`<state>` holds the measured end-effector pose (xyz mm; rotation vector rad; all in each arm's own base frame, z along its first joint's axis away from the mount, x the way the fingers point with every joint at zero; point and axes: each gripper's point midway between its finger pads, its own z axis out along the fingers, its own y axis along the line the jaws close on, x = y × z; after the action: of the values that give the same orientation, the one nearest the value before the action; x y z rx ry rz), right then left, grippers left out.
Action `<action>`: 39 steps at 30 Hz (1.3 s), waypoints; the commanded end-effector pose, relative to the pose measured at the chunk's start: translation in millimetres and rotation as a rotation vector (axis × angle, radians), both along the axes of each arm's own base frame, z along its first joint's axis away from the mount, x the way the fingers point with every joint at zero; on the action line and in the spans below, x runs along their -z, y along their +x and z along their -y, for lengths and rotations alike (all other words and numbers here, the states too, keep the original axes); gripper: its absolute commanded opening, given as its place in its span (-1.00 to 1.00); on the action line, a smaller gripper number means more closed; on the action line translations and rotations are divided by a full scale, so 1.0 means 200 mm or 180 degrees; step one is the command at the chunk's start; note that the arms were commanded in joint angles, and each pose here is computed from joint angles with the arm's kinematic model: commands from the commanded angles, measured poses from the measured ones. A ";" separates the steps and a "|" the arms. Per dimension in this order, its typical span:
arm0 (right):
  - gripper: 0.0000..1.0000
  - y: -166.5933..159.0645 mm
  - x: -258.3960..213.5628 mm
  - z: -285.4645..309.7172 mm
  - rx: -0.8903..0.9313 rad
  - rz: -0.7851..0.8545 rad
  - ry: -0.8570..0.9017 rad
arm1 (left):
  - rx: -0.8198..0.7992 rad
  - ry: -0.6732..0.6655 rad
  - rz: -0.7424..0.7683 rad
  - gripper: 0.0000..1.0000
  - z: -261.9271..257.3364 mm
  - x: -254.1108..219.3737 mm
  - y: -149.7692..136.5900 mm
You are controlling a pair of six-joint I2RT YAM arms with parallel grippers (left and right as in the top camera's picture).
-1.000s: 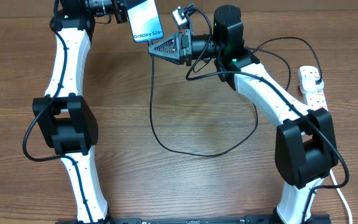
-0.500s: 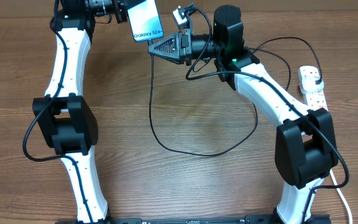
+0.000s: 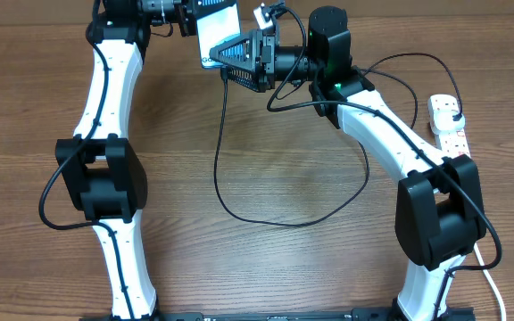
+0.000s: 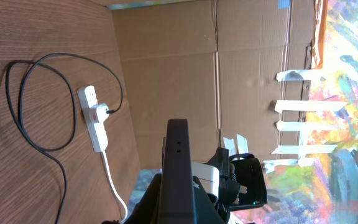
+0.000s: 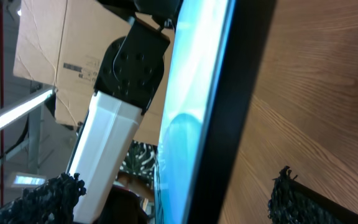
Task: Plug charger to phone and switch on socket
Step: 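Open the right gripper and withdraw it to the right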
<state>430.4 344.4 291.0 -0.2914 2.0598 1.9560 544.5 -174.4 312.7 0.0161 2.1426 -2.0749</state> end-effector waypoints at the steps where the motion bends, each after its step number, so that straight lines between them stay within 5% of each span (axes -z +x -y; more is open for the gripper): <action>1: 1.00 -0.02 -0.04 0.01 -0.0087 0.0170 0.0021 | 0.0020 -0.0014 0.0160 -0.92 -0.06 -0.06 -0.01; 14: 1.00 0.10 -0.01 0.21 0.0065 0.0354 -0.0037 | -0.0123 -0.0001 0.0239 -0.92 -0.19 -0.06 0.02; 21: 1.00 0.15 0.23 0.39 0.0279 0.0068 -0.0477 | -0.0118 0.0000 0.0240 -0.92 -0.18 -0.06 0.02; 31: 1.00 0.08 0.88 0.76 0.1085 -0.0833 -0.2451 | -0.0016 0.0013 0.0387 -0.91 -0.10 -0.06 0.00; 39: 1.00 -0.05 1.09 1.09 0.1509 -0.1204 -0.3736 | 0.0114 0.0048 0.0567 -0.91 0.03 -0.02 -0.04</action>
<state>416.1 160.8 83.1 0.3529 2.9342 0.7305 545.0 -166.2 310.3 0.1123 2.0964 -2.0153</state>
